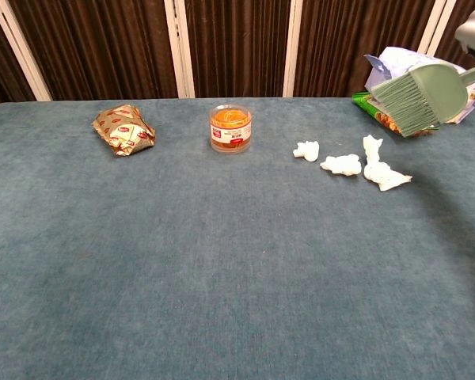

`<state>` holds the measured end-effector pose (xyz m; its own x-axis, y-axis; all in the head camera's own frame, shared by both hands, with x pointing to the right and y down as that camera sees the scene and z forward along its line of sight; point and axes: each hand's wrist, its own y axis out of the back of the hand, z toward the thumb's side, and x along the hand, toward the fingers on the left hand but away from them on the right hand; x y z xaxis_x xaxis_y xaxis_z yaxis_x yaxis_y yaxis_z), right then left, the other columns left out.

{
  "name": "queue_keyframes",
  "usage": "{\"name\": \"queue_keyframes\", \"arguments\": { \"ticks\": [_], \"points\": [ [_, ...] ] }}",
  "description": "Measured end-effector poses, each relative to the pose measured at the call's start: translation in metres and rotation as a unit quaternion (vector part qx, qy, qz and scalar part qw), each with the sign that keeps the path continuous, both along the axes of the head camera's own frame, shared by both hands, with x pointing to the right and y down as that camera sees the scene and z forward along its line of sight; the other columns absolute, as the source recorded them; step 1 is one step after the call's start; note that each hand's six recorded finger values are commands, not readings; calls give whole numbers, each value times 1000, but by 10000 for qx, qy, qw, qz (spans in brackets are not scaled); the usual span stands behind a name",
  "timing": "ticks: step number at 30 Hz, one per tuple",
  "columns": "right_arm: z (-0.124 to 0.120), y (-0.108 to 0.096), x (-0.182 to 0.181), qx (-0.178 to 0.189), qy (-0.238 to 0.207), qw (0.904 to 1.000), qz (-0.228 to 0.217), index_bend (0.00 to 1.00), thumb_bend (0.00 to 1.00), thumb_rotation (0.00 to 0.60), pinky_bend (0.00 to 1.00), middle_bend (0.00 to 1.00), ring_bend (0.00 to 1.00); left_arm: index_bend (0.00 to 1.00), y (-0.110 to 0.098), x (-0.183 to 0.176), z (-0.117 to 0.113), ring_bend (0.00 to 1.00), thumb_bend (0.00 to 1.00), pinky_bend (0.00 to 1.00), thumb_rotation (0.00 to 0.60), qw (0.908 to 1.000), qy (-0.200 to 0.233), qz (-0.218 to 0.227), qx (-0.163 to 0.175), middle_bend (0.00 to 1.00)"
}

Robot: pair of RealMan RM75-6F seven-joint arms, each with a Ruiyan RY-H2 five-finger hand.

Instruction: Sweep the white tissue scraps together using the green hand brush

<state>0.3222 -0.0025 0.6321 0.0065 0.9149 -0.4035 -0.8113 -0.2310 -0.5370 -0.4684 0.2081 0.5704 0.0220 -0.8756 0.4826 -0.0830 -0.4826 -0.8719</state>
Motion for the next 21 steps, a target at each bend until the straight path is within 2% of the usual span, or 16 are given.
{"name": "queue_keyframes", "arguments": {
  "ticks": [12, 21],
  "points": [
    [-50, 29, -3, 43, -548, 9981, -276, 731, 642, 600, 972, 1000, 1000, 0, 2, 3, -4, 0, 0, 0, 600, 9999, 7, 77, 115, 0],
    [-72, 70, -24, -232, -1072, 9907, -802, 742, 645, 600, 972, 1000, 1000, 0, 4, 4, -4, 0, 0, 0, 600, 9999, -25, 109, 120, 0]
  ]
}}
